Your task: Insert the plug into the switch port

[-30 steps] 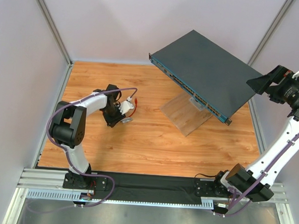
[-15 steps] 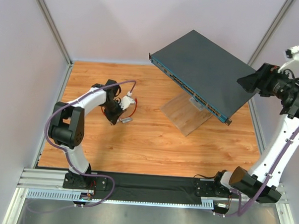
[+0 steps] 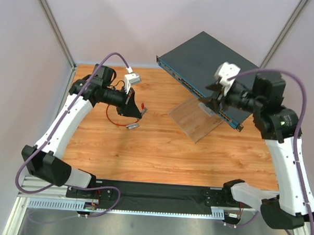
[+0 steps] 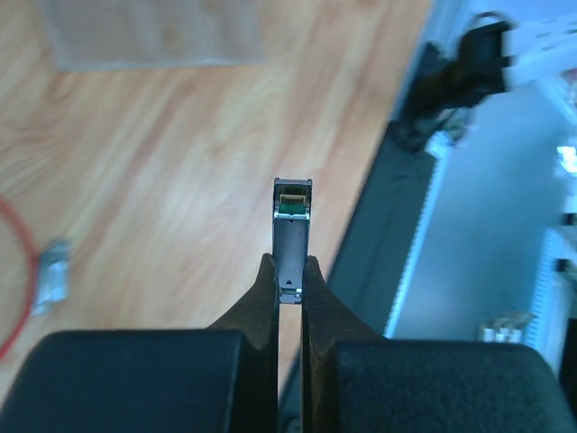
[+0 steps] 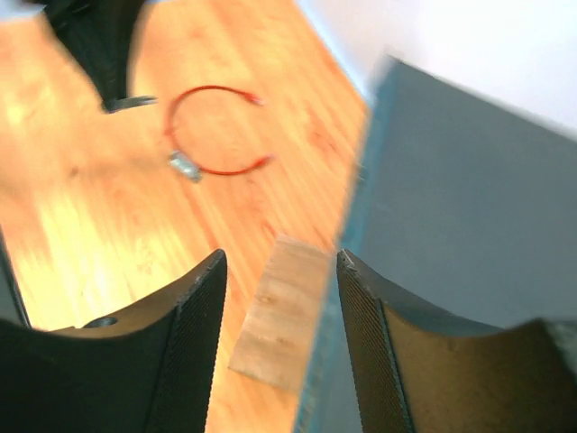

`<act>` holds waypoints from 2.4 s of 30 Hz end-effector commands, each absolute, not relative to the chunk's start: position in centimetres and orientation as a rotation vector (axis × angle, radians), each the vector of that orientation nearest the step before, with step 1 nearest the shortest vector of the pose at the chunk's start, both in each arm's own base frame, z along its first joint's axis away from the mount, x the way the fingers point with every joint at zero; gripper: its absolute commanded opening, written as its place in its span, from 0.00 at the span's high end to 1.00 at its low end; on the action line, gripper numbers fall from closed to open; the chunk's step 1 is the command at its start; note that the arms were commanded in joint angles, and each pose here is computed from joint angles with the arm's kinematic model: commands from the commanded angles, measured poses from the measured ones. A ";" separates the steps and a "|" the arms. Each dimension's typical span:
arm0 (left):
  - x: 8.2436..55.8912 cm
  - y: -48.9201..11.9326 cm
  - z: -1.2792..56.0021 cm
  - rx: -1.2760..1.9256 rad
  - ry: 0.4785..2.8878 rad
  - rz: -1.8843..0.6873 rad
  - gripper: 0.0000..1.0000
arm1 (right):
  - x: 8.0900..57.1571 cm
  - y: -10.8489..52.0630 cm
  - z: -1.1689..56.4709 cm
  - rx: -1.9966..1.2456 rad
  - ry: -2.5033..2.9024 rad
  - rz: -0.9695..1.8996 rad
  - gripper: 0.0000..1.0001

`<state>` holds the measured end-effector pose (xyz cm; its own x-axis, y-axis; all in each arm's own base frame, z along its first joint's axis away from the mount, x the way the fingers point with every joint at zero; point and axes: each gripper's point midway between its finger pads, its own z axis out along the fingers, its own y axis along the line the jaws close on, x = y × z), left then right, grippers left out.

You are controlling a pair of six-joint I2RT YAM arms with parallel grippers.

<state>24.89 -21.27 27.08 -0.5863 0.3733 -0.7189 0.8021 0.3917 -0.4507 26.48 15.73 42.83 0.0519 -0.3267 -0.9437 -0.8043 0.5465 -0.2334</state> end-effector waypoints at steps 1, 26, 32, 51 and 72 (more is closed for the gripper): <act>20.3 -23.8 30.3 0.988 2.059 -1.441 1.00 | 23.8 19.6 44.0 -1.259 1.215 0.359 0.48; 12.3 -26.8 29.5 1.295 2.030 -1.650 1.00 | 15.0 30.9 31.2 -2.033 0.649 0.324 0.51; 12.4 -27.0 29.4 1.285 2.043 -1.667 1.00 | 15.1 31.7 30.5 -2.058 0.639 0.313 0.54; 13.4 -26.9 30.4 1.297 2.004 -1.558 0.52 | 16.1 32.2 28.7 -2.084 0.774 0.296 0.99; 17.6 -17.7 28.9 1.484 1.354 -0.412 0.34 | 17.8 34.0 32.2 -1.389 1.867 1.408 1.00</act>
<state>17.22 -18.53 32.36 0.0580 0.3282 -0.9428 0.9327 0.3188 0.1683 20.60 33.09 30.40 -0.1718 -0.4946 -0.8520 -0.9837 0.0401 0.1751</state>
